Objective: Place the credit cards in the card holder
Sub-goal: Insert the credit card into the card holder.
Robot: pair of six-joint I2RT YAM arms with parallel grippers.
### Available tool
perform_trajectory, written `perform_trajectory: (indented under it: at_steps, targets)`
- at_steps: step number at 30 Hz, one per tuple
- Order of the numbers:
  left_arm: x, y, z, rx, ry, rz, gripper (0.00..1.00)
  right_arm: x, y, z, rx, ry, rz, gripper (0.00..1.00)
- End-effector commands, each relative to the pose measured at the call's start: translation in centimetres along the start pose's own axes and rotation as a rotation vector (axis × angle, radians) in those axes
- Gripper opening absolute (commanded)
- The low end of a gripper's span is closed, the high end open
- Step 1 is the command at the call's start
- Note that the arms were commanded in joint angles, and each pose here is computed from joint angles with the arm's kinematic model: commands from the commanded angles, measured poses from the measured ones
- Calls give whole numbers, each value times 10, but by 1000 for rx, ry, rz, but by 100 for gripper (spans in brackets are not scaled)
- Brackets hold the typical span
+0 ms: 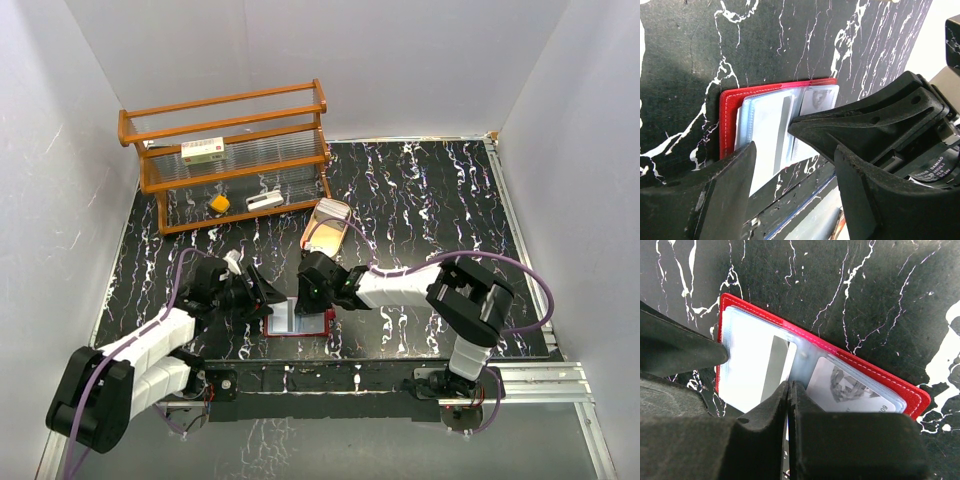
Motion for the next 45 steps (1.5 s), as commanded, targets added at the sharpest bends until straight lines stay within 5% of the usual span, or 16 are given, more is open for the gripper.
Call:
perform_trajectory:
  at_steps: [1, 45]
  targets:
    - [0, -6, 1, -17, 26, -28, 63, -8, -13, -10, -67, 18, 14, 1]
    - [12, 6, 14, 130, -55, -79, 63, -5, 1, -10, -81, 18, 43, 2]
Point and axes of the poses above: each gripper's point midway between its finger pads, its own z axis back along the fingers, its own y axis along the line the jaws close on, x = y × z, the point moved 2 cm from there along z, back along the fingers
